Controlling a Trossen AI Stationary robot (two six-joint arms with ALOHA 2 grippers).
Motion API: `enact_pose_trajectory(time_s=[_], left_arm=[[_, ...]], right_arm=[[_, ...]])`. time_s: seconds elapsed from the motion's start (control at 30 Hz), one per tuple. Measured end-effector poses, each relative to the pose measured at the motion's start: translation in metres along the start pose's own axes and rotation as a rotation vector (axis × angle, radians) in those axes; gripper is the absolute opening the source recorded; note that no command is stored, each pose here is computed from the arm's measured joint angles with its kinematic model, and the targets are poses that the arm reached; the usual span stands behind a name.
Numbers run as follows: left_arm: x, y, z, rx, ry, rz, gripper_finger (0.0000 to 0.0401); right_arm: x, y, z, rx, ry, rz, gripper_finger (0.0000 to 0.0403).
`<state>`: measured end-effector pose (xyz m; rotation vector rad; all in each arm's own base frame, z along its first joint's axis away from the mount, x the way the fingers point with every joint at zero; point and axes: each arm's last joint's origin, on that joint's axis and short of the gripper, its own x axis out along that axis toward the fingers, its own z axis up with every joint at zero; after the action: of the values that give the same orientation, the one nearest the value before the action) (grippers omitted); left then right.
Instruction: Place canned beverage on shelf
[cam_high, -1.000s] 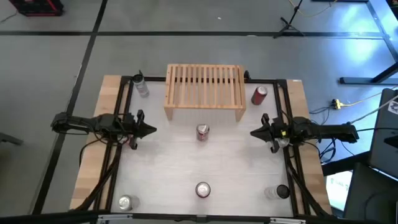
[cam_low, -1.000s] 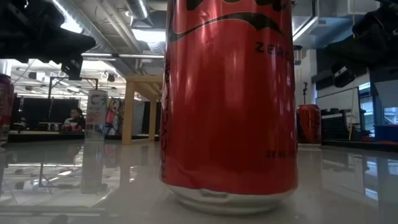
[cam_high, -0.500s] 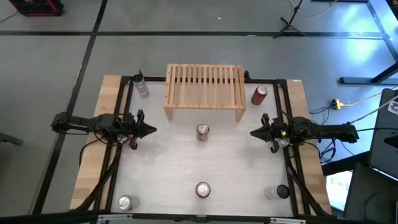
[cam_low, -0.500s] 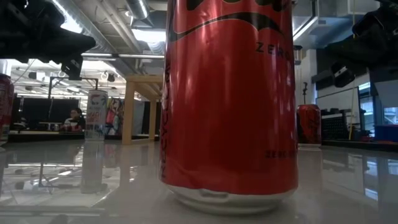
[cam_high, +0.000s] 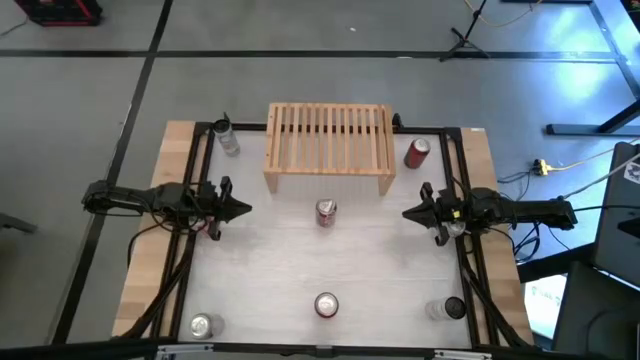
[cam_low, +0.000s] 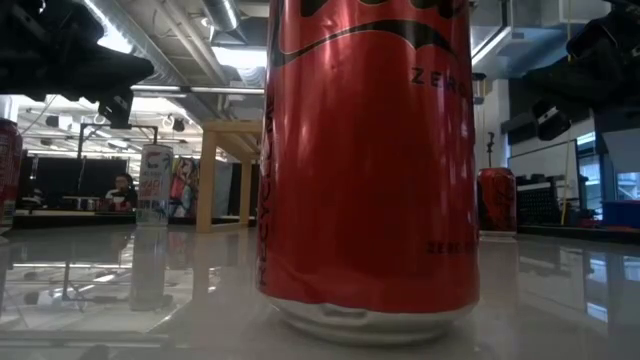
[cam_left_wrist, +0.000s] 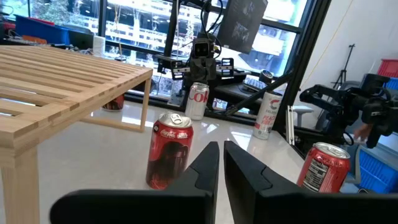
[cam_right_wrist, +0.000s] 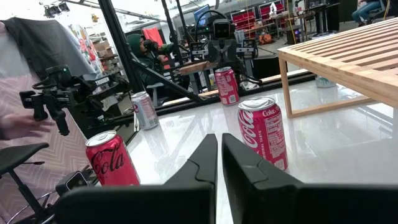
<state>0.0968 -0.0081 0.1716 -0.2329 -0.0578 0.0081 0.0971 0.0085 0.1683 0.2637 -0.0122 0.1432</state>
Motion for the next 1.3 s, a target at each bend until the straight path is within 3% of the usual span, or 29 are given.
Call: enact_pose_trajectory(time_s=[0.1,0.2,0.37,0.5,0.57,0.73,0.93,1.17,1.3], left_arm=[[0.000,0.000,0.000,0.010,0.000,0.001,0.0018],[0.000,0.001,0.001,0.125,-0.011,0.047,0.0018],[0.000,0.003,0.001,0.138,-0.027,0.127,0.0018],[0.000,0.004,0.002,0.139,-0.032,0.162,0.0018],[0.000,0.005,0.002,0.139,-0.034,0.169,0.0018],[-0.001,0.005,0.004,0.125,-0.058,0.191,0.0018],[-0.005,0.000,0.028,0.030,-0.317,0.156,0.0018],[-0.020,0.000,0.057,-0.080,-0.659,0.229,0.0018],[-0.026,0.005,0.062,-0.249,-0.752,0.397,0.0018]], right_arm=[[0.000,0.000,0.001,-0.001,-0.007,-0.002,0.0014],[0.000,-0.001,0.002,-0.001,-0.037,-0.057,0.0014],[0.000,-0.003,0.005,0.005,-0.080,-0.134,0.0014],[-0.001,0.000,0.014,0.138,-0.170,-0.071,0.0014],[-0.003,0.000,0.021,0.195,-0.264,-0.094,0.0014],[-0.007,-0.002,0.038,0.294,-0.424,-0.304,0.0014],[-0.009,-0.001,0.073,0.297,-0.457,-0.641,0.0014],[0.001,0.006,0.122,0.196,-0.315,-0.950,0.0014],[0.006,0.006,0.152,0.129,-0.199,-1.078,0.0014]])
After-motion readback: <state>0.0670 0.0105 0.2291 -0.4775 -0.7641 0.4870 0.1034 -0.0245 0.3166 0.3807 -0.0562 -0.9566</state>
